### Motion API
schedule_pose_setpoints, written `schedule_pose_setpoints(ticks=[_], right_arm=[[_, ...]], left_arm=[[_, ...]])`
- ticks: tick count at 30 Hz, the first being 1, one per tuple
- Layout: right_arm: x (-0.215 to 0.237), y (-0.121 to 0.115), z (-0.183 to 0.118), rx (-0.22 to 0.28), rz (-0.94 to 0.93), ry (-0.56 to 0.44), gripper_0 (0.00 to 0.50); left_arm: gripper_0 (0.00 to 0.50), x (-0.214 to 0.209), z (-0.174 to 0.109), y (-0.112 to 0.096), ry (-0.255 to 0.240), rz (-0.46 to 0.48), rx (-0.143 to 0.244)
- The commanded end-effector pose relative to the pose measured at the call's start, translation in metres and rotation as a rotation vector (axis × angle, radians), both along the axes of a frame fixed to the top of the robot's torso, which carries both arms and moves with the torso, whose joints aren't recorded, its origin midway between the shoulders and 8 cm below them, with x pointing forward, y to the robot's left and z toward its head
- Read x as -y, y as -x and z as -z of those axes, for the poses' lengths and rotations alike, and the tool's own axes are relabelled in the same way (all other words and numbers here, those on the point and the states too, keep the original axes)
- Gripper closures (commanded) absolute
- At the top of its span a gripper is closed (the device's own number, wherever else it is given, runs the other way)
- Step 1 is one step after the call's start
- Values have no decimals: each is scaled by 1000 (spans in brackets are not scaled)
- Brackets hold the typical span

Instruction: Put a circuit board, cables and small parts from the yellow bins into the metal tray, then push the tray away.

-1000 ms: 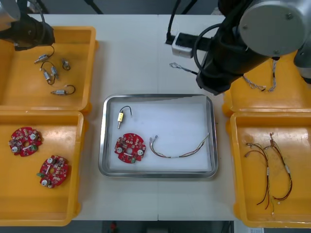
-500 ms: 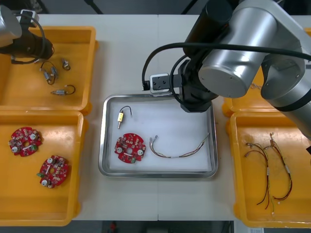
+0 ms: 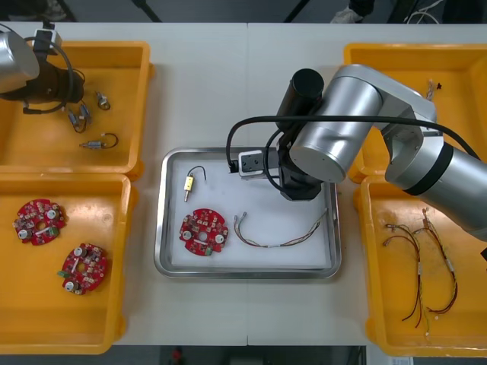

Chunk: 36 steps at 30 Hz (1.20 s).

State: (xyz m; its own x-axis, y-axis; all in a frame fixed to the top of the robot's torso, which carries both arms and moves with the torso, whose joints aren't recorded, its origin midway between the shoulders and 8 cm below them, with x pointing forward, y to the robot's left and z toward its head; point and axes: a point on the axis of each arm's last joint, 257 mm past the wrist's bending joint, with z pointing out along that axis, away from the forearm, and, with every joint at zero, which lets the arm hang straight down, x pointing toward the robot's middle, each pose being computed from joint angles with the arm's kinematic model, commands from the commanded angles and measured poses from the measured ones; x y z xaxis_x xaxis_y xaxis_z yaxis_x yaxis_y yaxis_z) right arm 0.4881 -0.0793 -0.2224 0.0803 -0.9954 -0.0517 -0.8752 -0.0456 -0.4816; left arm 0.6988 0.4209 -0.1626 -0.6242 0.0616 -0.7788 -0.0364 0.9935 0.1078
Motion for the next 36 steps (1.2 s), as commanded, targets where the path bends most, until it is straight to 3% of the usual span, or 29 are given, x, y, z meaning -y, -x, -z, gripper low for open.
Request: schedule_pose_setpoints(ticks=[1,7,8,9,10,11,12,16,22,28,32,36], right_arm=[[-14,8,16,-44,-37,-27,500],[-10,7,25,-66,-13,-29,497],[-11,9,25,-71,-9,-36,456],[-11,9,25,-73,-4,-40,425],[-12,9,25,-74,-3,-42,355],[-13,10,27,-77,0,-45,126],[-12,10,27,-77,5,-47,2],[-13,12,28,-85,15,-55,0],[-15,11,17,-93,43,-91,0],[-18,14,-7,-110,81,-118,0],[-8,14,-27,-81,107,-96,0],[7,20,-47,-76,163,-70,0]], left_arm=[[0,2,0,-2,-76,61,4],[0,3,1,-2,-67,61,4],[109,3,2,-1,-71,64,3],[299,2,2,-1,-74,65,3],[406,2,1,-2,-76,66,3],[500,2,2,-1,-78,67,2],[500,2,4,-1,-77,67,-1],[500,4,3,-1,-67,67,2],[500,4,0,5,-30,70,-32],[500,-4,-23,20,-38,98,-105],[500,-7,-42,30,-29,80,-144],[500,1,-63,45,-54,50,-214]])
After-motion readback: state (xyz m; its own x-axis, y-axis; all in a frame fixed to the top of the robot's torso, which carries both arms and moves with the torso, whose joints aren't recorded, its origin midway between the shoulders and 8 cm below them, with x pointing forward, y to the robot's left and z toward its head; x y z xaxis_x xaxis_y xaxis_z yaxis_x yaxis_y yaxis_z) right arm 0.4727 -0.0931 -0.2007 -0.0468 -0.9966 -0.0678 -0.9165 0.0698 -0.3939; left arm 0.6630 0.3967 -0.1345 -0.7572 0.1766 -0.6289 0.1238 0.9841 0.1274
